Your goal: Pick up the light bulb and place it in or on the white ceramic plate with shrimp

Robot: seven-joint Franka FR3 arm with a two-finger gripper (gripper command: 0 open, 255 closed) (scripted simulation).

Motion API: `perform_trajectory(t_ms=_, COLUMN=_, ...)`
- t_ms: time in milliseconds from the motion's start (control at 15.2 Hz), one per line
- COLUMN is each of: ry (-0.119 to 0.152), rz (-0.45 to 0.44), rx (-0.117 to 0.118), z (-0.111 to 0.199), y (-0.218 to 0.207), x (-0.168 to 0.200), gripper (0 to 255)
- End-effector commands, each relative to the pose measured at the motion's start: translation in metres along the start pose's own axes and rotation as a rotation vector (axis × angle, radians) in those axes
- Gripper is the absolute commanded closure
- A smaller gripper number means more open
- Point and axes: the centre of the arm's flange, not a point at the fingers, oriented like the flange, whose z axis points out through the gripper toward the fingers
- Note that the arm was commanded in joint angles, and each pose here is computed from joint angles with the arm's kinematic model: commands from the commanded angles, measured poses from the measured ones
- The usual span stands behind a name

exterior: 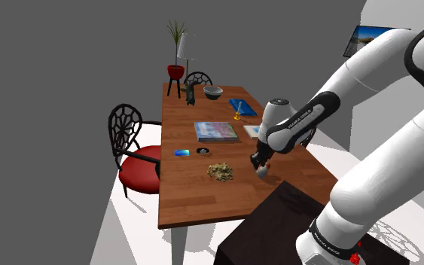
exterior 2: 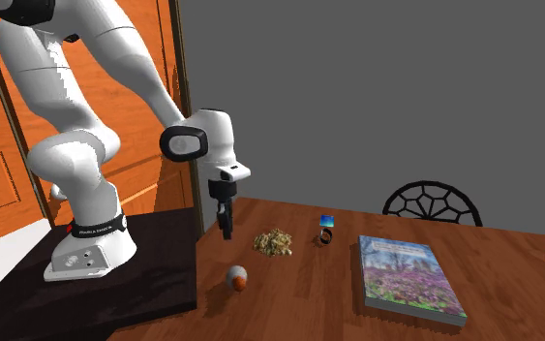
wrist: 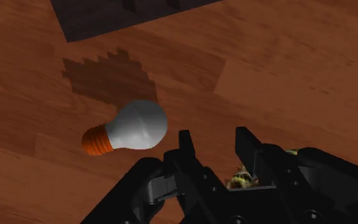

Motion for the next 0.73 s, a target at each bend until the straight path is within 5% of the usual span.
perform_trajectory(t_ms=0, ry=0.025, rz=0.142, rx=-0.039, z=0.013, y=-0.003, x=-0.001, gripper=0)
perform_trajectory(t_ms=330, ry=0.148, rz=0.844, rx=-0.231, z=0.077, y=-0.009, x=0.002, gripper=0)
perform_trajectory(t_ms=660, ry=0.148, rz=0.844, rx=-0.231, z=0.102, y=-0.002, x=0.003, gripper=0)
